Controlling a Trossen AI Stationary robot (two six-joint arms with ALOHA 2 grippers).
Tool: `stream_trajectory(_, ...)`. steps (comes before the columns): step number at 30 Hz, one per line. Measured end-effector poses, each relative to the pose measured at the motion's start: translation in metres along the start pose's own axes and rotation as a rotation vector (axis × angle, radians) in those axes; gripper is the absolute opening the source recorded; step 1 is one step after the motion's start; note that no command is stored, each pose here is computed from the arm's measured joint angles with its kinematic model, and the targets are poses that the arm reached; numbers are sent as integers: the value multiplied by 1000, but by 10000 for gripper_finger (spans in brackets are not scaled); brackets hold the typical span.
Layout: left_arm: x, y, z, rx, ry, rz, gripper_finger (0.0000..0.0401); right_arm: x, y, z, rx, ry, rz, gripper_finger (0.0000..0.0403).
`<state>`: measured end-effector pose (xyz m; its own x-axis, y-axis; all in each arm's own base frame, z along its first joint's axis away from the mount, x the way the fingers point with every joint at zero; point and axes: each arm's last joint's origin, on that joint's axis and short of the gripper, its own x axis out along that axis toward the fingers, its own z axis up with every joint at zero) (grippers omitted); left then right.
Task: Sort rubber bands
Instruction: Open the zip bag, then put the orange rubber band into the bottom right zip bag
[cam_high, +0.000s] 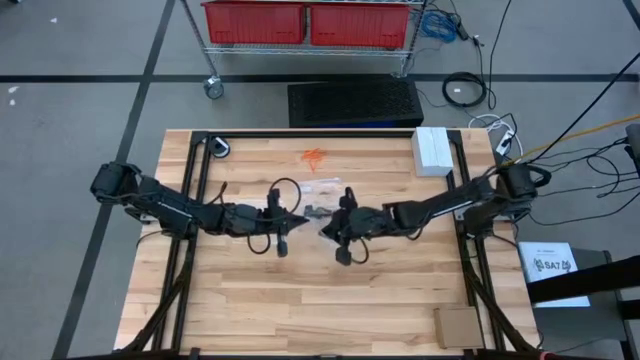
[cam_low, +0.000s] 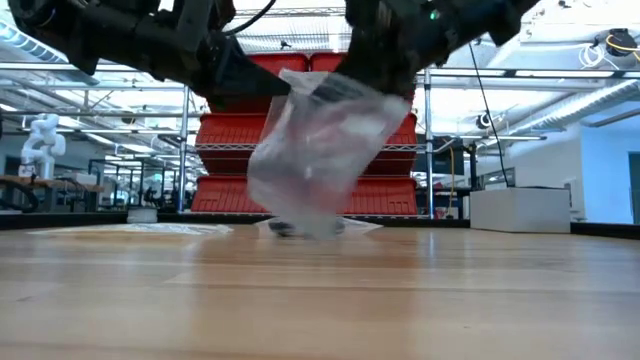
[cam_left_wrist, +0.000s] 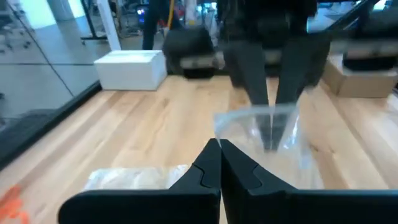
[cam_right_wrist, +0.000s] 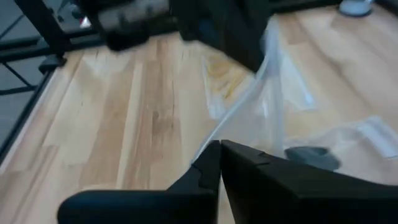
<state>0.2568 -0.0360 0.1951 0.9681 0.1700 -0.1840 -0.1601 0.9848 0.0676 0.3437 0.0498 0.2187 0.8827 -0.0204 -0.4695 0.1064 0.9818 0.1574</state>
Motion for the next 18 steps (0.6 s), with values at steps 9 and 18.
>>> stream_trajectory(9,-3,16,-11,56,148,176,0,-32,-10,17,-68,-6,-97,115)
stream_trajectory(18,-35,17,11,65,140,136,0,-13,-74,14,-52,60,-287,155)
